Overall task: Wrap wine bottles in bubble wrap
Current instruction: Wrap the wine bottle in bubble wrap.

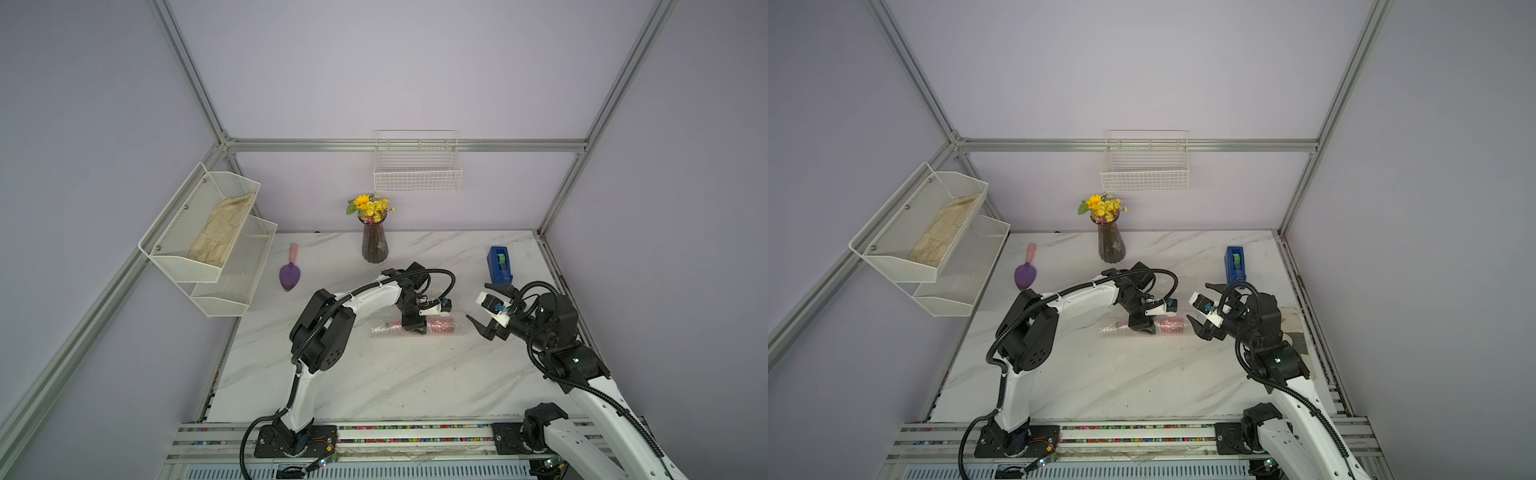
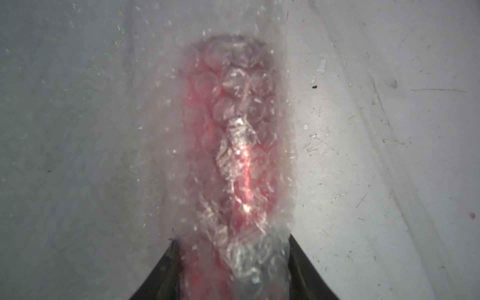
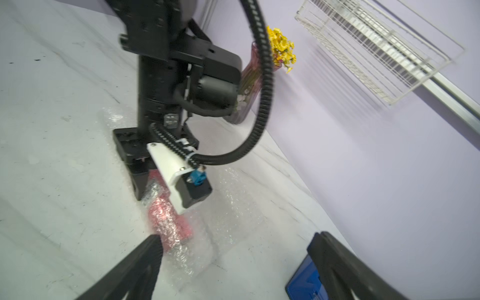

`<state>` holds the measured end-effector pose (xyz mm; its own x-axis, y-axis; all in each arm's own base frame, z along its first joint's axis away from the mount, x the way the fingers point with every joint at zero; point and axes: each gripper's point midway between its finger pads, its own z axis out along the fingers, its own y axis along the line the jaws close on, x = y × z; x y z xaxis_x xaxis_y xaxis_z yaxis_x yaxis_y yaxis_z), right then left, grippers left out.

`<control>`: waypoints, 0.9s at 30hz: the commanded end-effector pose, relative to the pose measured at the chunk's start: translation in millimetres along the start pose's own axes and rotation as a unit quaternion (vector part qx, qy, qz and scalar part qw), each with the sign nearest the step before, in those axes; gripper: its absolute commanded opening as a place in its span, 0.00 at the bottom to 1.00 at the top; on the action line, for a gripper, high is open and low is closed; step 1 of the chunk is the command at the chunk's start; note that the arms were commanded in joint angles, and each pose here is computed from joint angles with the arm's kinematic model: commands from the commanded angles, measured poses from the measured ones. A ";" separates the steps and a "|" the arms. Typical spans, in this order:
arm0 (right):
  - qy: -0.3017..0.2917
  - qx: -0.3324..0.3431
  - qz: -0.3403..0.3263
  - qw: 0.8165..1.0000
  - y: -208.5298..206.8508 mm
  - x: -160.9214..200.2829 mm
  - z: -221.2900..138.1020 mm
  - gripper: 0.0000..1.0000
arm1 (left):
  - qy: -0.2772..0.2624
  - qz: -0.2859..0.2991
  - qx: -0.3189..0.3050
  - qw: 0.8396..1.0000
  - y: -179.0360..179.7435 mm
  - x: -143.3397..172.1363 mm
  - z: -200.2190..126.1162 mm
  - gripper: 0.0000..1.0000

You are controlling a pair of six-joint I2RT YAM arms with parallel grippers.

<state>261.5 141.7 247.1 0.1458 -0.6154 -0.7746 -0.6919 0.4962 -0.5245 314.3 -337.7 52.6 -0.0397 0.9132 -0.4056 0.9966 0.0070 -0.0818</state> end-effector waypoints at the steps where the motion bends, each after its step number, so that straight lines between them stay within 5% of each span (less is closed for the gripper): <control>1: 0.082 -0.116 -0.049 0.989 55.9 37.5 6.0 0.94 | 0.085 -0.109 0.169 0.976 -52.4 49.4 8.8 0.32; 9: 0.107 -0.147 -0.123 0.976 100.6 40.2 46.6 0.95 | 0.070 -0.157 0.227 0.958 -42.2 49.8 14.0 0.32; 20: 0.121 -0.106 -0.205 0.965 111.1 73.2 124.0 0.92 | 0.062 -0.149 0.236 0.958 -39.6 45.7 15.9 0.32; 27: 0.144 -0.160 -0.214 0.953 131.1 100.1 140.8 0.84 | 0.057 -0.142 0.233 0.960 -38.0 41.9 12.8 0.32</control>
<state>277.4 222.9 48.7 0.2461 -0.8996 -0.3609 -0.8173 0.0076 -0.5762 287.9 -321.5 51.4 -0.2957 0.8963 -0.3305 0.8323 0.0720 -0.5496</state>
